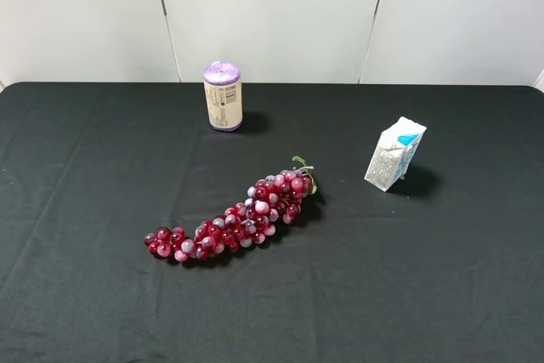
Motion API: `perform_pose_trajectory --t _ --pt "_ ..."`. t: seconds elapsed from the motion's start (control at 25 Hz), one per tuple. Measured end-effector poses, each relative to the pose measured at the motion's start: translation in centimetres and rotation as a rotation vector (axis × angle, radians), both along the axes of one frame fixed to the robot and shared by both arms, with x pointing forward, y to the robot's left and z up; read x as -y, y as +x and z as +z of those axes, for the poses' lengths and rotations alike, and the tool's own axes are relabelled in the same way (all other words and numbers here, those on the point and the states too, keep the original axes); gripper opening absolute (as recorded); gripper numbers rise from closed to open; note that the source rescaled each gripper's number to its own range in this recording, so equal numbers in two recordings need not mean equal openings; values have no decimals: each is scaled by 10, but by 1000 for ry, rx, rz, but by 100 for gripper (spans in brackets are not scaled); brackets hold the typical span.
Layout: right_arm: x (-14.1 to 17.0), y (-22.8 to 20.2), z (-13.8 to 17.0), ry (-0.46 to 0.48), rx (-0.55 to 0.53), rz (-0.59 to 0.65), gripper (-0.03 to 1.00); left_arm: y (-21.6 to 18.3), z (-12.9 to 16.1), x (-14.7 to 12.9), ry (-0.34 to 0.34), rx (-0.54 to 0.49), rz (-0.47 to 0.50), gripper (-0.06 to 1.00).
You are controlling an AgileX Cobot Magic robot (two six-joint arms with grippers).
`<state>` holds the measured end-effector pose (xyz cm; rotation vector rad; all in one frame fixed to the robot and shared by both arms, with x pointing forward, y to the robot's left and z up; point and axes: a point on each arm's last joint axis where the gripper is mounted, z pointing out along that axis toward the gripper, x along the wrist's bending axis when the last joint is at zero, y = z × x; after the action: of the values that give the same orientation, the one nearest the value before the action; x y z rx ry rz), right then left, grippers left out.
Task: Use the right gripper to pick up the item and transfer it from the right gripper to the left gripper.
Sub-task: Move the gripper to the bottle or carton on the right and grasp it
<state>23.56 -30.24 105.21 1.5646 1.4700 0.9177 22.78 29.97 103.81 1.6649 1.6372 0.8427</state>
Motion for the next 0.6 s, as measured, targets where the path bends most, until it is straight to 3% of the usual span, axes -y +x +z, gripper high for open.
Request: perform_pose_trajectory --t 0.6 --pt "0 0 0 0 0 0 100 0 0 0 0 0 0 100"
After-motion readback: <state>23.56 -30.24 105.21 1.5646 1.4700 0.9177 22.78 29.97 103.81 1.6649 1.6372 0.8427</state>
